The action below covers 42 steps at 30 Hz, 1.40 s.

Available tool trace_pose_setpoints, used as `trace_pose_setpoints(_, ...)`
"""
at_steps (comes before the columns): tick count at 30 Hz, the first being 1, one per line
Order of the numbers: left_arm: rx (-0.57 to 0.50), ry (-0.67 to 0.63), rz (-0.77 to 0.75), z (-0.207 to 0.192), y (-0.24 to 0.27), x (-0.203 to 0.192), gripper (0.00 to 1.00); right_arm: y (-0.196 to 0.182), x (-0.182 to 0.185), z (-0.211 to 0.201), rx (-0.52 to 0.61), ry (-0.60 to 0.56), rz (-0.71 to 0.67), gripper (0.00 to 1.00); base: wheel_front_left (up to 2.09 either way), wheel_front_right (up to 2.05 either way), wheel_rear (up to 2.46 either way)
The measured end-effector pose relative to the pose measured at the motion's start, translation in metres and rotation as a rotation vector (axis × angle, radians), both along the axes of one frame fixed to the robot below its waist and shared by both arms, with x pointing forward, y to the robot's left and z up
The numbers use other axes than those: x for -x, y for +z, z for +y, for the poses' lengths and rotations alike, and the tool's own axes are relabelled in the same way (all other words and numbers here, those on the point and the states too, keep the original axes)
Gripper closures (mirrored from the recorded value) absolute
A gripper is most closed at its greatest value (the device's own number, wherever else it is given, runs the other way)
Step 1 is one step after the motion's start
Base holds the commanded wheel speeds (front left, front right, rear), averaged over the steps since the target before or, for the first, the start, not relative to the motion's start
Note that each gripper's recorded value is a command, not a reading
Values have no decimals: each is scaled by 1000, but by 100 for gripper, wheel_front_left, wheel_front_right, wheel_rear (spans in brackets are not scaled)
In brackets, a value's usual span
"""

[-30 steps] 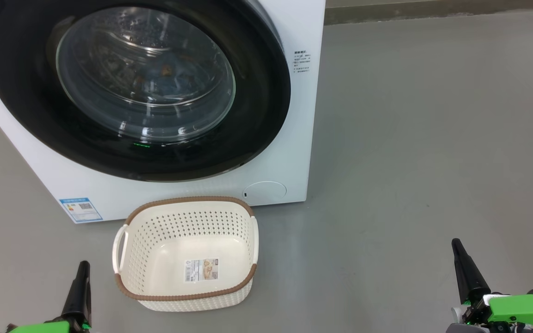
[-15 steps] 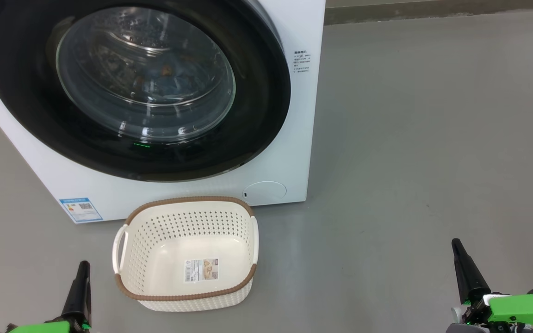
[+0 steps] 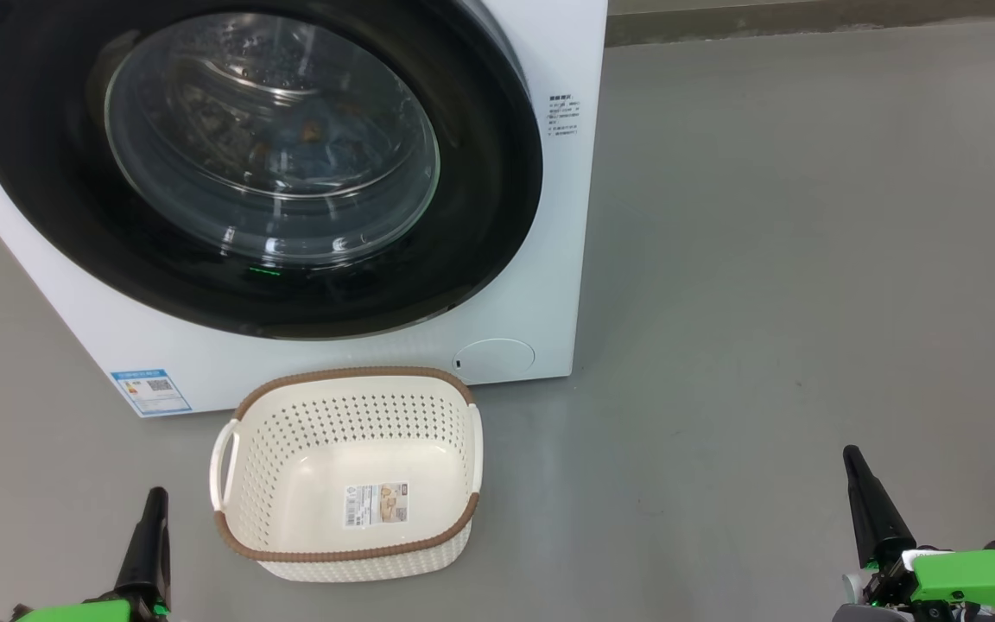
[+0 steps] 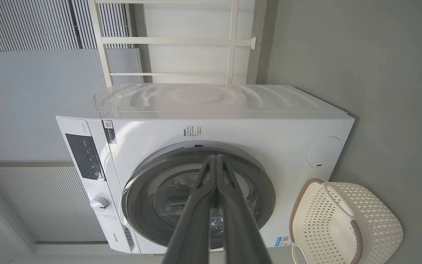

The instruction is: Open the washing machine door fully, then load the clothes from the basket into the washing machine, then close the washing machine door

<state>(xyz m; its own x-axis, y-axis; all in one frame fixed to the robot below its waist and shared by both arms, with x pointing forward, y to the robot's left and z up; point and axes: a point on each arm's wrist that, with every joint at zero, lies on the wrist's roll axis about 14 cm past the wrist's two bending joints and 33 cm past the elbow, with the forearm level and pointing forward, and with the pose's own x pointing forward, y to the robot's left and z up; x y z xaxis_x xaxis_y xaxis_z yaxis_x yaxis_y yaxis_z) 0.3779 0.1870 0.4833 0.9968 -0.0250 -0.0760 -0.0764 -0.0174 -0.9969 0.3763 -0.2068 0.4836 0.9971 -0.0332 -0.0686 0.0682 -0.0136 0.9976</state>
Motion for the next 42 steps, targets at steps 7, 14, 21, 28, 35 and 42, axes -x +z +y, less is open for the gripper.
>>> trace_pose_setpoints(7,0,0,0,0,0,0,100,0,0,0,0,0,0,100,0,0,0)
trace_pose_setpoints(14,0,0,0,0,0,0,100,0,0,0,0,0,0,100,0,0,0)
trace_pose_setpoints(21,0,0,0,0,0,0,100,0,0,0,0,0,0,100,0,0,0)
trace_pose_setpoints(28,0,0,0,0,0,0,100,0,0,0,0,0,0,100,0,0,0)
trace_pose_setpoints(35,0,0,0,0,0,0,100,0,0,0,0,0,0,100,0,0,0)
trace_pose_setpoints(42,0,0,0,0,0,0,100,0,0,0,0,0,0,100,0,0,0)
